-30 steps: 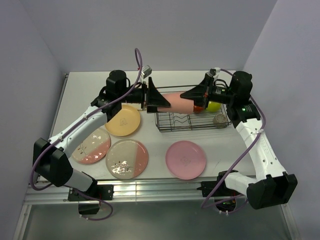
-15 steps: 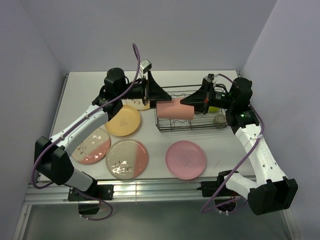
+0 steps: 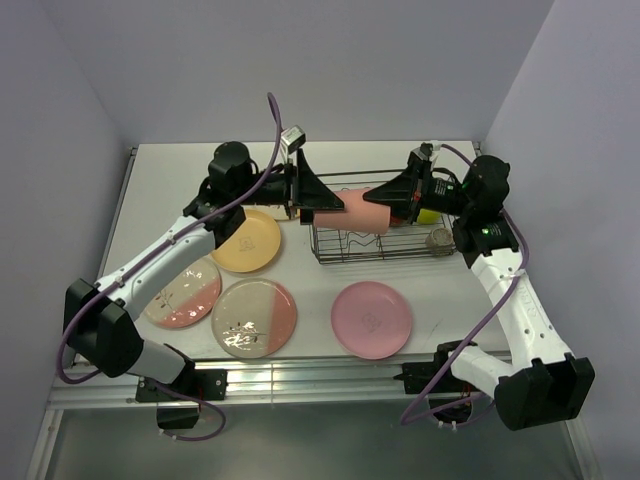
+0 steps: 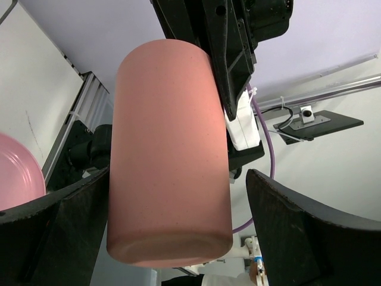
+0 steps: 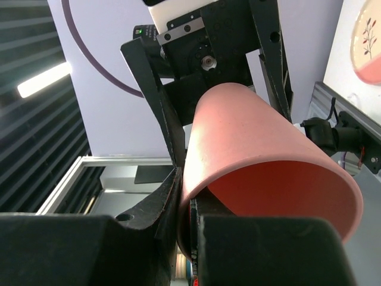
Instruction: Load the mixed dishes into the dish rack
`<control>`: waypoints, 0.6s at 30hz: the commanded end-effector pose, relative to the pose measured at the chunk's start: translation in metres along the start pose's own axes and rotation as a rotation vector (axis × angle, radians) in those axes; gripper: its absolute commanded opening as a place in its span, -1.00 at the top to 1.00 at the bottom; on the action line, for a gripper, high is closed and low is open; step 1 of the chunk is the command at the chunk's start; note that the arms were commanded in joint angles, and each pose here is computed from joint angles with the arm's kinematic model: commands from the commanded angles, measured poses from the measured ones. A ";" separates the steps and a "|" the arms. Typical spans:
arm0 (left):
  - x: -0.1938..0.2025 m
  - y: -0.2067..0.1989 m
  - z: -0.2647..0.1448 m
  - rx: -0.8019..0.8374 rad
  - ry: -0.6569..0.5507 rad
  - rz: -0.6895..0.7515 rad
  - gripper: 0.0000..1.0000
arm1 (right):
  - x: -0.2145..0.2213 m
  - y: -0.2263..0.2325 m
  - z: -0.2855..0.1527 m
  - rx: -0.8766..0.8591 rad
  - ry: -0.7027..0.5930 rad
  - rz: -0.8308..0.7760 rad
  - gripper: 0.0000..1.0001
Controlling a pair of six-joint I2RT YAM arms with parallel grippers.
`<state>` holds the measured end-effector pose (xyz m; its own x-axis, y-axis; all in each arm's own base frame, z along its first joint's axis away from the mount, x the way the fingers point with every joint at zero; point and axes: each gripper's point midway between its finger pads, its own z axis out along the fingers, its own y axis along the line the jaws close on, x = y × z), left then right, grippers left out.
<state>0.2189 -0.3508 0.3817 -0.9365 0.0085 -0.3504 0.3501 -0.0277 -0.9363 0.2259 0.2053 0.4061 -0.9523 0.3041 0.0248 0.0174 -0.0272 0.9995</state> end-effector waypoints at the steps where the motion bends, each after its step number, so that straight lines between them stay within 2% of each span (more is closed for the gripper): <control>1: 0.001 -0.025 -0.005 0.036 -0.008 0.078 -0.91 | 0.007 0.014 -0.005 -0.035 -0.008 -0.081 1.00; 7: -0.004 -0.030 -0.002 0.045 -0.001 0.084 -0.87 | 0.010 0.010 -0.006 -0.028 -0.018 -0.075 1.00; 9: -0.004 -0.030 -0.001 0.048 -0.001 0.081 -0.81 | 0.012 0.009 -0.007 -0.028 -0.021 -0.078 1.00; 12: -0.004 -0.030 -0.001 0.047 -0.002 0.082 -0.62 | 0.013 0.007 -0.008 -0.021 -0.025 -0.081 1.00; 13: -0.005 -0.029 -0.001 0.045 -0.003 0.079 -0.40 | 0.013 0.004 -0.008 -0.012 -0.024 -0.086 1.00; 15: -0.006 -0.028 0.000 0.041 -0.003 0.072 -0.11 | 0.014 0.002 -0.008 -0.002 -0.029 -0.089 1.00; 16: -0.008 -0.025 0.002 0.038 -0.002 0.067 0.31 | 0.013 0.001 -0.009 0.003 -0.033 -0.093 1.00; 17: -0.010 -0.026 0.002 0.036 -0.008 0.079 0.63 | 0.013 0.001 -0.009 0.005 -0.040 -0.097 1.00; 18: -0.011 -0.020 0.003 0.013 -0.007 0.060 0.97 | 0.013 0.002 -0.009 0.007 -0.044 -0.108 0.88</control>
<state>0.2190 -0.3517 0.3802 -0.9433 0.0224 -0.3312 0.3310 -0.0104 -0.9436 0.2177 0.2027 0.4060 -0.9395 0.3419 -0.0194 -0.0247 -0.0111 0.9996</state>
